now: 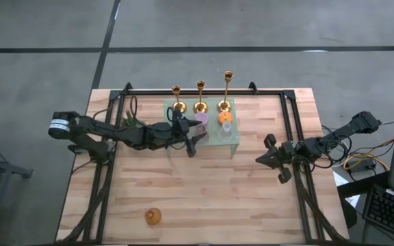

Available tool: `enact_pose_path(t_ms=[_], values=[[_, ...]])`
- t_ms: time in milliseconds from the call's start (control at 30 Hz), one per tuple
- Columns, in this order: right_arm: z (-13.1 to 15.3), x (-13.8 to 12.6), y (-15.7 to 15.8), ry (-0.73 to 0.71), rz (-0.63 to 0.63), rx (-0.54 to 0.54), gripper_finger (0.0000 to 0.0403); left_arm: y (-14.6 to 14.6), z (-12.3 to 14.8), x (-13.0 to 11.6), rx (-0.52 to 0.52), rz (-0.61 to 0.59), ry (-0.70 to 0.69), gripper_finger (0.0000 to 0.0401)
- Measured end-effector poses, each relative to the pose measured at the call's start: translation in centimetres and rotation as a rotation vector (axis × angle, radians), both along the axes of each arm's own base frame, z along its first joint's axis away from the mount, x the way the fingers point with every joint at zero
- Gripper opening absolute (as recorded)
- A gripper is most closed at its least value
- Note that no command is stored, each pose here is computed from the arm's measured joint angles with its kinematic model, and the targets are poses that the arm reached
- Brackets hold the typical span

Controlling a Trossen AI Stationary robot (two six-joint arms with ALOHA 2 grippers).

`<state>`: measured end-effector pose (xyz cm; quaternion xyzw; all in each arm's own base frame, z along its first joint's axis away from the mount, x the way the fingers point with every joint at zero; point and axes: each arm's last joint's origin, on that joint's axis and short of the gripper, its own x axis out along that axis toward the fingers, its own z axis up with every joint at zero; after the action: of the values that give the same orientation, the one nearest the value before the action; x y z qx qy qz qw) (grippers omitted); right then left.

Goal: Pick & Place candle stick holders
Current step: Put the orange glass candle holder on the shelf

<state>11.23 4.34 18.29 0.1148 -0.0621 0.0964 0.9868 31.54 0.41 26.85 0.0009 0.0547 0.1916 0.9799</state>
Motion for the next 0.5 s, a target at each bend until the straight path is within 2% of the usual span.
enact_pose_path(t_ms=[300, 500], values=[[0.0, 0.0, 0.0, 0.000, 0.000, -0.001, 0.0008, -0.1, 1.7, -1.0, 0.040, -0.008, -0.040, 0.0239], [0.0, 0.0, 0.0, 0.000, 0.000, 0.000, 0.0008, -1.3, 3.3, -2.7, 0.096, -0.058, -0.018, 0.0239]])
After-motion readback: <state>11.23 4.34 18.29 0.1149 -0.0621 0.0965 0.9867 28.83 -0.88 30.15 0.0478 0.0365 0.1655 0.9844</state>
